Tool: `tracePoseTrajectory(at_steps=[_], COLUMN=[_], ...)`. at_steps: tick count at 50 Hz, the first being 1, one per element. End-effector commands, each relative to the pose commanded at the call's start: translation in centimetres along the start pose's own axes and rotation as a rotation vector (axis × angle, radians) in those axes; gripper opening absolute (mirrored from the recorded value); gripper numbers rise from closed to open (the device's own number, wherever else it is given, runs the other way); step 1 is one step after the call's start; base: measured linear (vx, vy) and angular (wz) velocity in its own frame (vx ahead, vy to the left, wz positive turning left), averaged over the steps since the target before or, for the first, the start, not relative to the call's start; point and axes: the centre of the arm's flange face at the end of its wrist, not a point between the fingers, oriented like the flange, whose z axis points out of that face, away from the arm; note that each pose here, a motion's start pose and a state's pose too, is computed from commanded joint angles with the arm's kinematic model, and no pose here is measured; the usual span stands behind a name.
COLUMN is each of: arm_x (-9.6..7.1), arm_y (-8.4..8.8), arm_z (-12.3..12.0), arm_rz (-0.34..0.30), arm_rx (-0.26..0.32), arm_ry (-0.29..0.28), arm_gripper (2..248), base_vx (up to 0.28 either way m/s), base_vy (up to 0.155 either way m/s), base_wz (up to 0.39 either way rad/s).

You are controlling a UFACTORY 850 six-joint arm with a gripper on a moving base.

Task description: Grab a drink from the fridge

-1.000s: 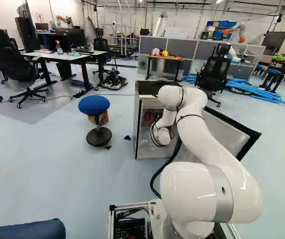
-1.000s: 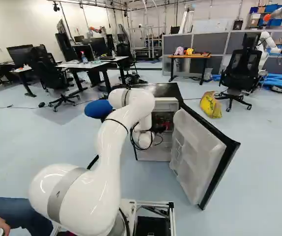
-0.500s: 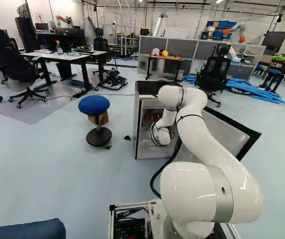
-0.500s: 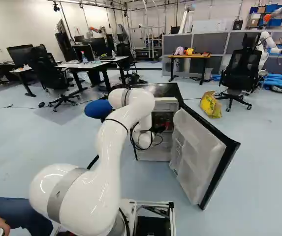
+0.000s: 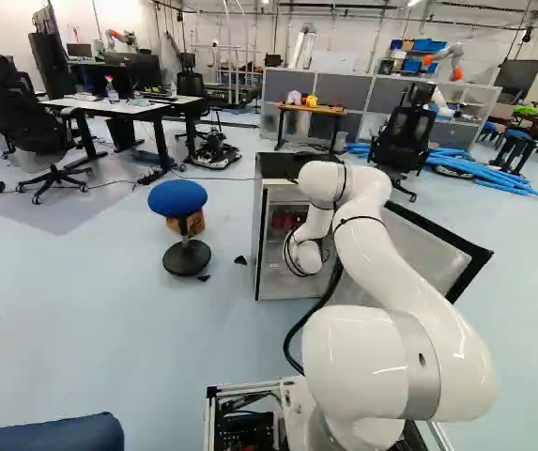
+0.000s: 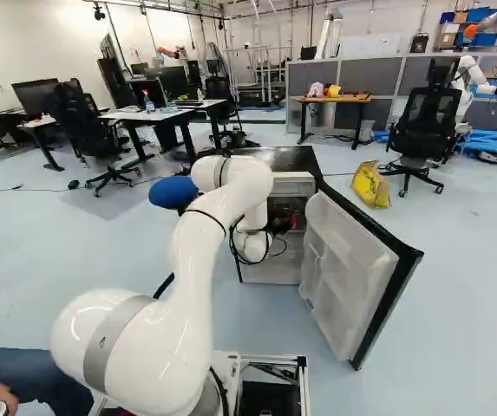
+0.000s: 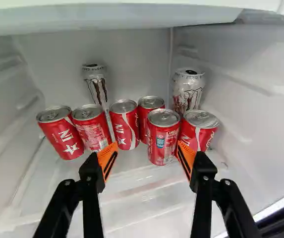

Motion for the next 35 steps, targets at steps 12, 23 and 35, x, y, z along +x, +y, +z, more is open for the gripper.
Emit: tracePoseTrajectory(at_steps=[12, 23, 35], arm_x=[-0.02, -0.05, -0.09], arm_y=[0.04, 0.13, 0.26], arm_z=[0.21, 0.52, 0.88], arm_rz=[0.001, 0.001, 0.002], arm_rx=[-0.001, -0.002, -0.004], arm_ry=[0.004, 0.009, 0.016], arm_gripper=[177, 177, 177], base_vx=[0.0, 0.0, 0.0], base_vy=[0.0, 0.0, 0.0], base_wz=[0.0, 0.0, 0.0])
